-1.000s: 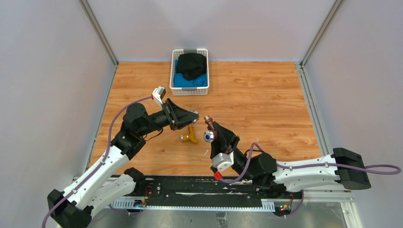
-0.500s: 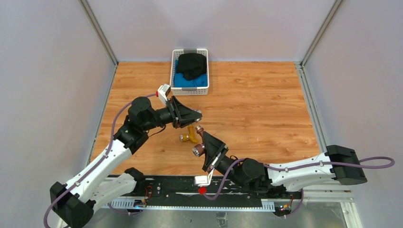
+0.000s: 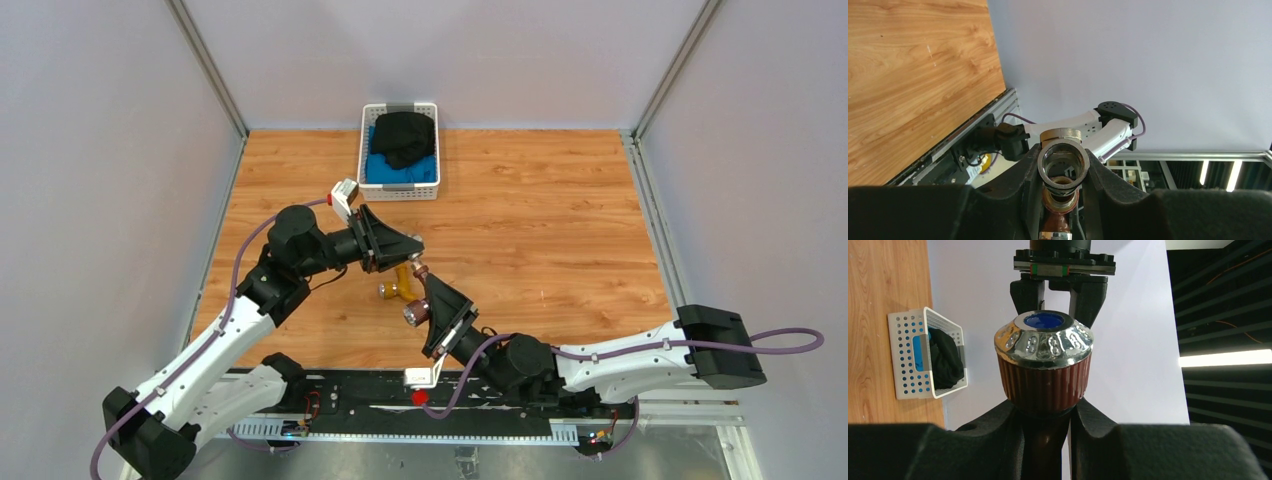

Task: Install the water faucets
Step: Install the water faucet onto the adaptor.

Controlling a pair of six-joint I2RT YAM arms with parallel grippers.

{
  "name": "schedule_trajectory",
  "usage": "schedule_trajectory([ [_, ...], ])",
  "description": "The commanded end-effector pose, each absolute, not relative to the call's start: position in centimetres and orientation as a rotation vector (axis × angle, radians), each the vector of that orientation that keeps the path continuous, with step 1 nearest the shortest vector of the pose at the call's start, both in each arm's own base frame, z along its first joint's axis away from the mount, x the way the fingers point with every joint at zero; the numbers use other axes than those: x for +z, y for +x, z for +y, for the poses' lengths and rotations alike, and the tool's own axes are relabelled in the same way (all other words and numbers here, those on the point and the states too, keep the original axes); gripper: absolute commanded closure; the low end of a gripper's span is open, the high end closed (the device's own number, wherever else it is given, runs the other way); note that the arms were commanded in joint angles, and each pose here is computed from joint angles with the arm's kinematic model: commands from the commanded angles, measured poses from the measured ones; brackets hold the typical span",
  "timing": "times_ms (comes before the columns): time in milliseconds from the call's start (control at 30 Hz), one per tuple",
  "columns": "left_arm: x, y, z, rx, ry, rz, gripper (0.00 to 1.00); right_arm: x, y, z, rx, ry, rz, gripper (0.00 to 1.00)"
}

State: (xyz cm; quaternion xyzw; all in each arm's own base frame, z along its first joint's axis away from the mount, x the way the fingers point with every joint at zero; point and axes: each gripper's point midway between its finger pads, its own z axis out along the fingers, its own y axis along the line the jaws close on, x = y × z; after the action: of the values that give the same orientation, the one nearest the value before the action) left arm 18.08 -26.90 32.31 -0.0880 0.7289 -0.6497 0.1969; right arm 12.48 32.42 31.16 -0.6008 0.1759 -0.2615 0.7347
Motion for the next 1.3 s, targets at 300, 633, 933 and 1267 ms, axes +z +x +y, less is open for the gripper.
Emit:
schedule_trajectory([
  [300, 33.8, 17.2, -26.6, -1.838, -0.186, 1.992, 1.00, 33.3, 13.5, 31.5, -0.571, -1.222, 0.444, 1.00],
  [633, 33.8, 16.8, -26.8, -1.848, -0.146, 2.000, 1.00, 33.0, 14.1, 32.1, -0.560, -1.207, 0.466, 1.00],
  [933, 33.2, 16.6, -26.9, -1.850, -0.133, 2.024, 1.00, 33.7, 14.0, 32.4, -0.547, -1.185, 0.459, 1.00],
  [1267, 32.7, 16.3, -26.7, -1.837, -0.121, 2.043, 1.00, 33.8, 14.0, 32.7, -0.551, -1.184, 0.456, 1.00],
])
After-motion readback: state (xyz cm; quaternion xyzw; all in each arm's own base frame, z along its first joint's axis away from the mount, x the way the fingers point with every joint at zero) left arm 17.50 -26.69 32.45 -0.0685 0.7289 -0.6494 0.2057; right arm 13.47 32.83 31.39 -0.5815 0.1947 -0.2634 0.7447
